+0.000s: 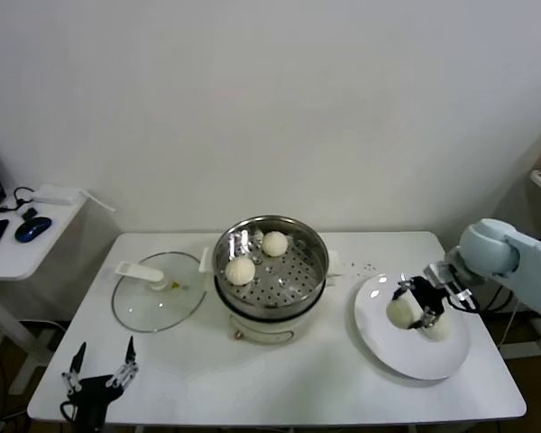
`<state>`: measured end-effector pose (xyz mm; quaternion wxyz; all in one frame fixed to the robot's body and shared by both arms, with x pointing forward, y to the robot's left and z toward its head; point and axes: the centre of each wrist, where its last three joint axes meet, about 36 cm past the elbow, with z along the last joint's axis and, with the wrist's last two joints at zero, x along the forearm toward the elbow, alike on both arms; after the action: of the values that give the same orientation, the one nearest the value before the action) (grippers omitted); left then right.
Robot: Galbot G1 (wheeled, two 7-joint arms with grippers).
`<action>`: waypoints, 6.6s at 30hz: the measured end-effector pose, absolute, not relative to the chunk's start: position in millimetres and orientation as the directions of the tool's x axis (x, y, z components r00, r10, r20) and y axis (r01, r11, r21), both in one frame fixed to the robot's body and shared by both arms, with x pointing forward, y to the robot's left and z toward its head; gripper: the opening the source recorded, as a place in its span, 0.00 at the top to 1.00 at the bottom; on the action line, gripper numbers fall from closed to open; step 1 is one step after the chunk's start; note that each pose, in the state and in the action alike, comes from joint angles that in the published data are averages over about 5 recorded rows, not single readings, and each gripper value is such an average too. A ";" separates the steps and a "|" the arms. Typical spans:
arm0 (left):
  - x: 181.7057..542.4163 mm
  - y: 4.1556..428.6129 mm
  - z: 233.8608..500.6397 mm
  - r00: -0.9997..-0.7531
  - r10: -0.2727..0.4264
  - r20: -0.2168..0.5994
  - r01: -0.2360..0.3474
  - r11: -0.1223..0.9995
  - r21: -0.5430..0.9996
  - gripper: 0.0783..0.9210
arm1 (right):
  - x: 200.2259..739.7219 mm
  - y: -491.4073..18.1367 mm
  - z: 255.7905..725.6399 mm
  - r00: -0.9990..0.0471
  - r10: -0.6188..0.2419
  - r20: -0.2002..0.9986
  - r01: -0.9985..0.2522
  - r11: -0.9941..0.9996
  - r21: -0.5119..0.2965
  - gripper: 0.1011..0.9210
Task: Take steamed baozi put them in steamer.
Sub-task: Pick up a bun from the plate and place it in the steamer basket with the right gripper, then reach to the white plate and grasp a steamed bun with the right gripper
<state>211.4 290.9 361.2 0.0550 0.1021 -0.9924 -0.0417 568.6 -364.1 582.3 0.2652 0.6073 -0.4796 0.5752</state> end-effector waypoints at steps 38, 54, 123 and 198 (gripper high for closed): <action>218.2 296.2 357.3 -0.973 -0.190 0.134 -0.166 0.971 0.171 0.12 | 586.7 -81.6 681.9 -0.226 -0.185 0.956 -0.034 -0.980 -0.198 0.30; 216.7 296.3 353.3 -0.970 -0.195 0.146 -0.169 0.971 0.170 0.12 | 580.7 -45.0 624.8 -0.198 -0.137 0.971 0.108 -0.987 -0.117 0.29; 234.8 284.8 359.1 -0.981 -0.153 0.118 -0.138 0.983 0.124 0.12 | 652.1 -266.6 693.8 -0.209 -0.227 0.951 -0.787 -0.538 -0.301 0.12; 235.2 286.7 354.2 -0.978 -0.161 0.133 -0.143 0.981 0.135 0.12 | 595.4 -457.1 448.7 -0.071 -0.038 0.997 -0.997 -0.024 -0.072 0.20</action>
<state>235.2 286.7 354.2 0.0721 0.0765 -0.9925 -0.0624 595.4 -457.1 448.7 0.4661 0.4974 -0.5205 0.5142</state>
